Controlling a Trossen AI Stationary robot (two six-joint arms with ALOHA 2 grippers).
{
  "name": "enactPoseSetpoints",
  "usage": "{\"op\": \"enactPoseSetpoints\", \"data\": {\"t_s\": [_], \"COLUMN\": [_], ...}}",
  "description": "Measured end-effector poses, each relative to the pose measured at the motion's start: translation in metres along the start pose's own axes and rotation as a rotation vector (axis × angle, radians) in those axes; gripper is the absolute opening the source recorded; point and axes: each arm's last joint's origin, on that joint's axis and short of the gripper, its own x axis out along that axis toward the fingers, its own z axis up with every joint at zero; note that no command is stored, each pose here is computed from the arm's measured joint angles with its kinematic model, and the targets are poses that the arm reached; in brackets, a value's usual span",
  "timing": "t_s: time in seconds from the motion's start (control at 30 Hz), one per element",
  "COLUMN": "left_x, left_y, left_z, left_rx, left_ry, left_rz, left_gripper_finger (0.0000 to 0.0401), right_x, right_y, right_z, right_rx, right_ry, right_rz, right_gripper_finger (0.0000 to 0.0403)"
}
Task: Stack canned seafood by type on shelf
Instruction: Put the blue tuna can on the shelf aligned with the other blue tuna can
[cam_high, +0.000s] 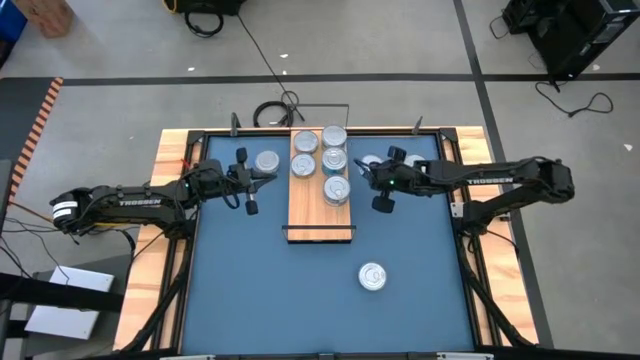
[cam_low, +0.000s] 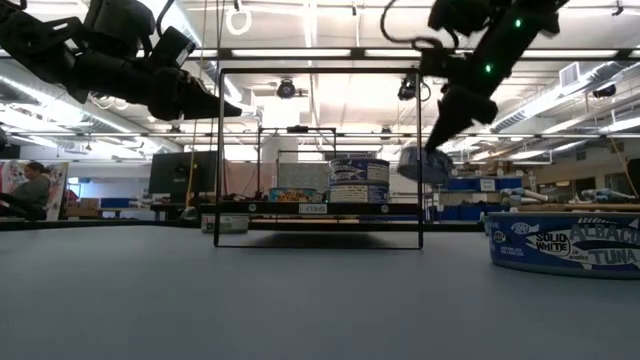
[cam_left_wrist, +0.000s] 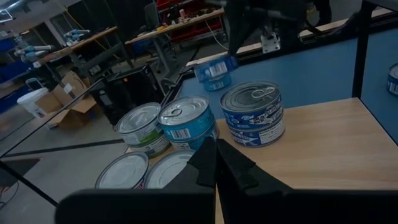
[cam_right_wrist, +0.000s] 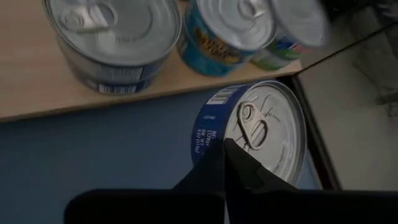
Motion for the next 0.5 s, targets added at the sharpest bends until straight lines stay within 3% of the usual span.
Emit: {"op": "enactPoseSetpoints", "data": {"t_s": [0.33, 0.5], "left_x": [0.0, 0.0], "left_y": [0.0, 0.001], "left_z": [0.0, 0.0], "left_rx": [0.0, 0.0], "left_ry": [0.006, 0.007], "left_rz": [0.014, 0.021], "left_gripper_finger": [0.0004, 0.0004], "right_x": [-0.042, -0.047], "right_y": [0.011, 0.023], "right_z": [0.06, 0.093], "right_rx": [-0.069, -0.122], "right_ry": [-0.147, -0.2], "right_rz": [-0.017, 0.001], "right_gripper_finger": [0.0, 0.0]}}
